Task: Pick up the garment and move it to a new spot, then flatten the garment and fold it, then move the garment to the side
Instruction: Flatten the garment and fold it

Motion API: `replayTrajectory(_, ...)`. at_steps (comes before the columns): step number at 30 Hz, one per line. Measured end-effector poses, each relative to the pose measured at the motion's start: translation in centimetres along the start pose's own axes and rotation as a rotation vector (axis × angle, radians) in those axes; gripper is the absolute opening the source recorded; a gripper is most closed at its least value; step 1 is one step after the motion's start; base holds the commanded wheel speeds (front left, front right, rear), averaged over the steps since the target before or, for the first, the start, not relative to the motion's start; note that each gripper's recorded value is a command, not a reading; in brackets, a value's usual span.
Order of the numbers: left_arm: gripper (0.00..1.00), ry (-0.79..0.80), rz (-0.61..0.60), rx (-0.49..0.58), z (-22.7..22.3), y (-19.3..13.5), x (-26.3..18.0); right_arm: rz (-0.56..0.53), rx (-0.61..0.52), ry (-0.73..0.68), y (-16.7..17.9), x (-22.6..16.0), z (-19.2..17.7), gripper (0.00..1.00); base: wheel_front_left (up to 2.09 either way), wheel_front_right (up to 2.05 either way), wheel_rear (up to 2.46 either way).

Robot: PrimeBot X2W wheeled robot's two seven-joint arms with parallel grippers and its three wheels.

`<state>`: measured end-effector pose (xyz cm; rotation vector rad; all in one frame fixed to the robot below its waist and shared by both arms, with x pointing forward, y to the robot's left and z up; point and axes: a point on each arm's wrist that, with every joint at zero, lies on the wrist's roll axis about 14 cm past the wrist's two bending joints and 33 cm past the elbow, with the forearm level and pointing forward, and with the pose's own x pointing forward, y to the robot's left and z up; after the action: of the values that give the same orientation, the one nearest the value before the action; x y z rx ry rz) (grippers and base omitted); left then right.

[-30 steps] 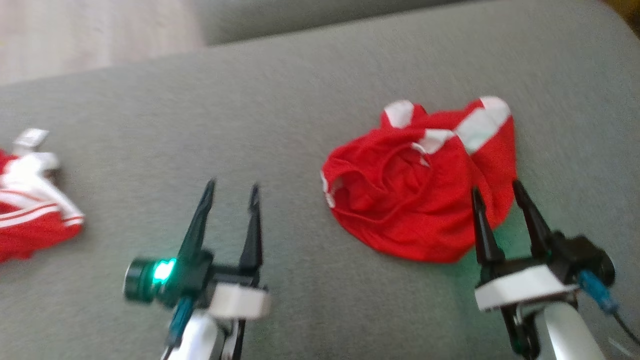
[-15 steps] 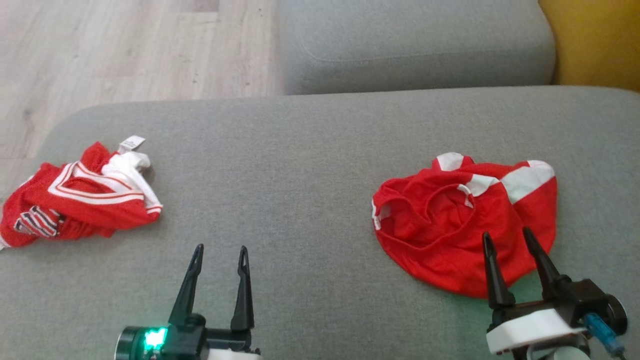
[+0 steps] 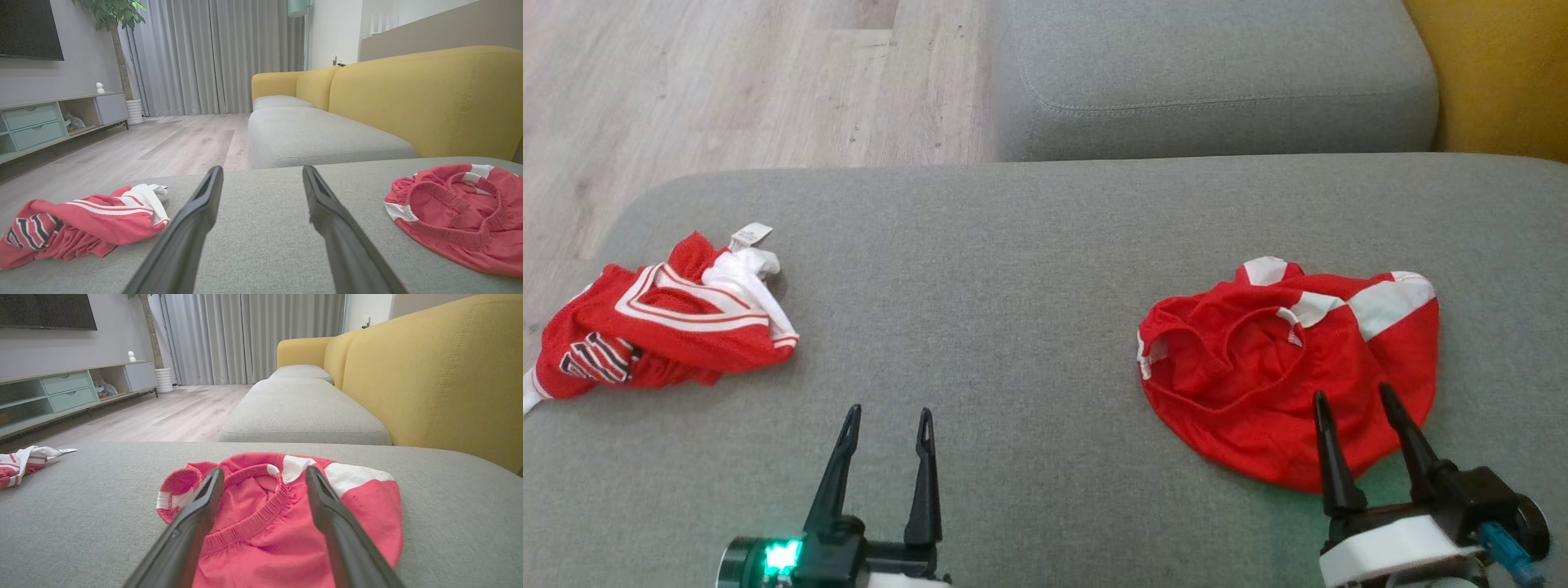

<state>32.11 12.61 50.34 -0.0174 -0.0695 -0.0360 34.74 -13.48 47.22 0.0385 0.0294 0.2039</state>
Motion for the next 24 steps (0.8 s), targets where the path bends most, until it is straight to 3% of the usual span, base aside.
replayTrajectory(24,1.00,0.031,0.002,-0.007,-0.92,0.02,-0.23,-0.003,0.002,0.000,-0.06,-0.05,-0.01,1.00,0.00,0.00,0.00)
